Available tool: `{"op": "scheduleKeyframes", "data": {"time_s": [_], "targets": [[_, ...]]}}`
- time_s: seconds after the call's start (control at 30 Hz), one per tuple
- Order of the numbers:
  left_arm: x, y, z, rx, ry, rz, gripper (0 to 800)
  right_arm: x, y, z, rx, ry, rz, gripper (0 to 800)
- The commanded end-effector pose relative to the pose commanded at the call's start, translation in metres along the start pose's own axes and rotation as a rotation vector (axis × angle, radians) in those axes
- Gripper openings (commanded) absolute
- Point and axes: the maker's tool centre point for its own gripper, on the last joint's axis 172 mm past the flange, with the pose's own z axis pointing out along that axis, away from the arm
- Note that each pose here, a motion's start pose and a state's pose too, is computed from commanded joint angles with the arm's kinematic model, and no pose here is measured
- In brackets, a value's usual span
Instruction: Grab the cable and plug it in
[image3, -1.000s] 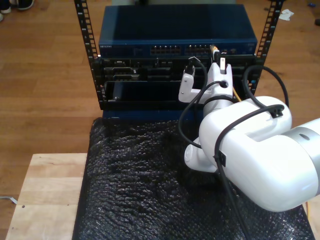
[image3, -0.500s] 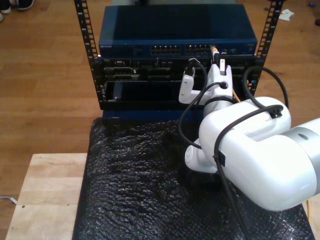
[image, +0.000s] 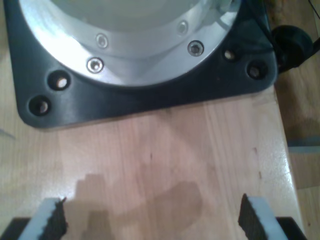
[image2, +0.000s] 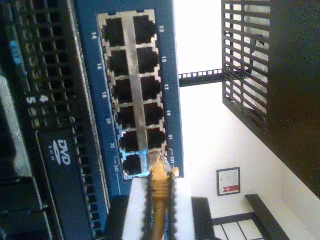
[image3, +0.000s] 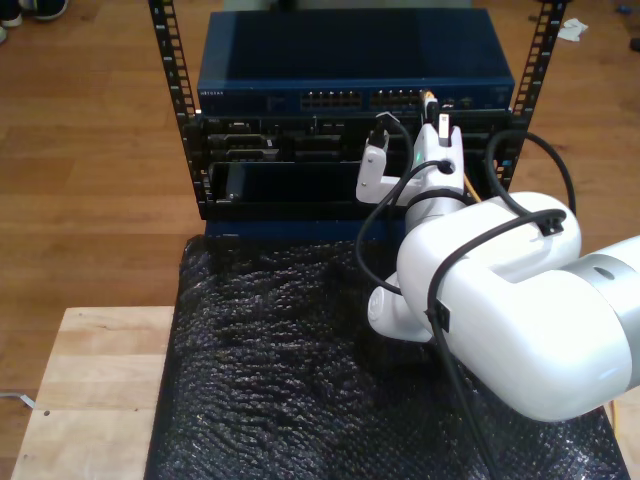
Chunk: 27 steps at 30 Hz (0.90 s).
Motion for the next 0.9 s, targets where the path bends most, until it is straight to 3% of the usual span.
{"op": "scheduleKeyframes", "data": {"time_s": [0.73,0.9], "targets": [[0.0000,0.0000,0.0000,0.000,0.000,0.000,800,-0.0031,0.0039,0.0073,-0.006,-0.007,0.011,1],[-0.0004,0.0000,-0.0001,0.000,-0.002,0.000,800,-0.0031,0.0016,0.0063,0.000,-0.003,0.007,181]]}}
